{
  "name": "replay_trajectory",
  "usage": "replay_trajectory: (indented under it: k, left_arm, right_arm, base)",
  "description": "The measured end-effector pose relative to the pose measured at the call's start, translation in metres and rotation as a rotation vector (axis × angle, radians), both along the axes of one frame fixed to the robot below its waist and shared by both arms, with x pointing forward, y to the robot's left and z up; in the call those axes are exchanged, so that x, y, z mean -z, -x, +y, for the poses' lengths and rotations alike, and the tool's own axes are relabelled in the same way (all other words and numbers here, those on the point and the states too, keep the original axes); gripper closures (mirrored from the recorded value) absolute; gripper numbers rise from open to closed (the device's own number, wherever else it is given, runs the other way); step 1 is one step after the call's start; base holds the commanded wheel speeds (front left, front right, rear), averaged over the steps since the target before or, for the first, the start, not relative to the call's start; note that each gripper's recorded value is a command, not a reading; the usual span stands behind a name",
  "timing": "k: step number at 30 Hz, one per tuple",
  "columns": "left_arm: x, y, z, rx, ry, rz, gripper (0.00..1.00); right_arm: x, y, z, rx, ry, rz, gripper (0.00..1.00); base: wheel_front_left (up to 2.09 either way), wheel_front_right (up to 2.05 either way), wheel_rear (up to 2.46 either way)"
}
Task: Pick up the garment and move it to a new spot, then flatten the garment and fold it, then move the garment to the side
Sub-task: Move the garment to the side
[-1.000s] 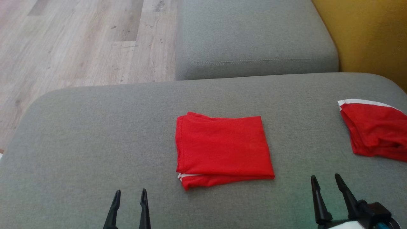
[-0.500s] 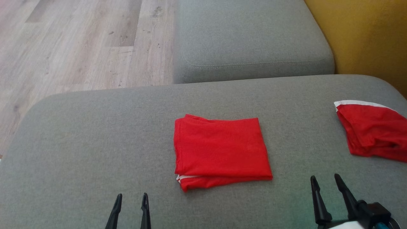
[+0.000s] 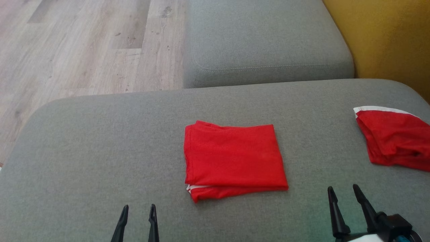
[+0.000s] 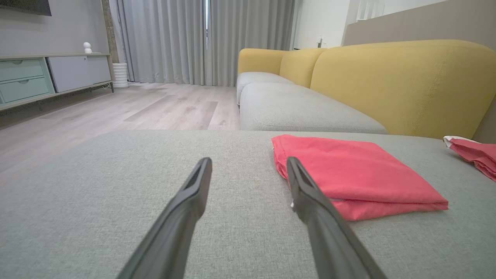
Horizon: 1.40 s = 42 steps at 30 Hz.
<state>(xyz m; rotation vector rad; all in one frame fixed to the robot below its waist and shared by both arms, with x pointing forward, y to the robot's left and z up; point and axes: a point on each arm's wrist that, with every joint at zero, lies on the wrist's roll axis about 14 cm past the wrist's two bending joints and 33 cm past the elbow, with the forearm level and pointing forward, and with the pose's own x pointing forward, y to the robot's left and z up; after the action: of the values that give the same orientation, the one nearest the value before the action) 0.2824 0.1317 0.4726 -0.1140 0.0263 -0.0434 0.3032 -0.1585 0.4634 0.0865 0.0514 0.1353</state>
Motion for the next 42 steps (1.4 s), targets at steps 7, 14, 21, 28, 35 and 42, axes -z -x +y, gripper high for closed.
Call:
replay_trajectory:
  k: [7,14,21,28,35,42]
  left_arm:
    - [0.007,0.003,0.001,-0.004,-0.005,0.023,0.00]
    - [0.013,0.004,0.005,-0.017,-0.008,0.042,0.00]
    - [0.020,0.002,0.004,-0.010,-0.013,0.072,0.00]
    - [0.028,-0.002,0.003,-0.008,-0.022,0.105,0.00]
    - [0.032,-0.017,-0.004,0.017,-0.031,0.124,0.00]
    - [0.038,-0.034,-0.008,0.017,-0.040,0.146,0.00]
  right_arm:
    - [-0.001,-0.001,-0.001,0.001,0.002,-0.003,0.00]
    - [0.004,-0.004,0.002,-0.009,0.004,0.015,0.00]
    - [0.017,-0.012,0.007,-0.026,0.015,0.063,0.00]
    - [0.007,-0.051,0.017,-0.056,0.013,0.037,0.00]
    - [0.042,-0.082,0.031,-0.106,-0.029,0.206,0.00]
    - [0.066,-0.117,0.055,-0.152,-0.148,0.414,0.00]
  base:
    - [0.00,0.00,0.00]
    - [0.00,0.00,0.00]
    - [0.00,0.00,0.00]
    - [0.00,0.00,0.00]
    - [0.00,0.00,0.00]
    - [0.00,0.00,0.00]
